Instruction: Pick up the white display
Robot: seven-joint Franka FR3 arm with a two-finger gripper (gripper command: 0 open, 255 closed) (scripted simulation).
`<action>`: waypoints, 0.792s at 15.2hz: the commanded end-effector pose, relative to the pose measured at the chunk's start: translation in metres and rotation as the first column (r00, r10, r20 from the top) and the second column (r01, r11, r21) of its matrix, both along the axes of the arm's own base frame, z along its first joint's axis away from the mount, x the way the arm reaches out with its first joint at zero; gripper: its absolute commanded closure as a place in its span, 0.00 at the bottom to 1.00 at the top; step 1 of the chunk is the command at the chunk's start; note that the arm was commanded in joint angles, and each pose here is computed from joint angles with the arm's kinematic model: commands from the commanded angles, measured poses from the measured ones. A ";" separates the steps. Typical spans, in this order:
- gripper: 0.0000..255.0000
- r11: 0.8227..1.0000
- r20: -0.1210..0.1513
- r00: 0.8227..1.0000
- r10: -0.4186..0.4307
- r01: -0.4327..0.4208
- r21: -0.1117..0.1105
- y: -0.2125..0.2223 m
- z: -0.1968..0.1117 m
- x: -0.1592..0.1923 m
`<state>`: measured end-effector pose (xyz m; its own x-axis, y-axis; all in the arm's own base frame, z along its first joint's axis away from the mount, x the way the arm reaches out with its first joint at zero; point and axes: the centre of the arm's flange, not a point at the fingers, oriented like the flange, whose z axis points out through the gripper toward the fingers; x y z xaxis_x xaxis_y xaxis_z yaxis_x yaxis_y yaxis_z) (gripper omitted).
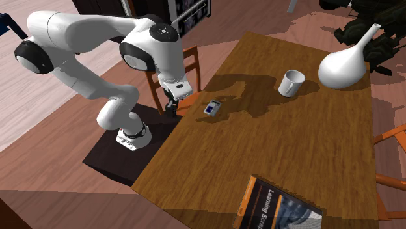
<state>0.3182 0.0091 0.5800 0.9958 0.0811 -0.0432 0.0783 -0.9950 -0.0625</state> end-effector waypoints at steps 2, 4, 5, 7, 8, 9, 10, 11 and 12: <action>0.00 0.997 0.005 0.997 0.081 -0.081 -0.002 0.002 -0.002 0.013; 0.00 0.971 0.015 0.971 0.240 -0.240 -0.007 0.010 -0.005 0.038; 0.00 0.948 0.020 0.948 0.318 -0.318 -0.010 0.015 -0.006 0.050; 0.00 0.884 0.029 0.884 0.467 -0.466 -0.018 0.028 -0.009 0.073; 0.00 0.844 0.033 0.843 0.537 -0.536 -0.022 0.036 -0.010 0.083; 0.00 0.798 0.036 0.797 0.603 -0.602 -0.026 0.045 -0.011 0.093; 0.00 0.746 0.039 0.745 0.665 -0.665 -0.031 0.054 -0.012 0.102; 0.00 0.690 0.042 0.689 0.724 -0.723 -0.036 0.064 -0.013 0.110; 0.00 0.653 0.043 0.651 0.757 -0.756 -0.039 0.071 -0.014 0.115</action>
<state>0.4270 0.0712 0.5651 0.6478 0.7618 -0.0051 0.7615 -0.6477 -0.0251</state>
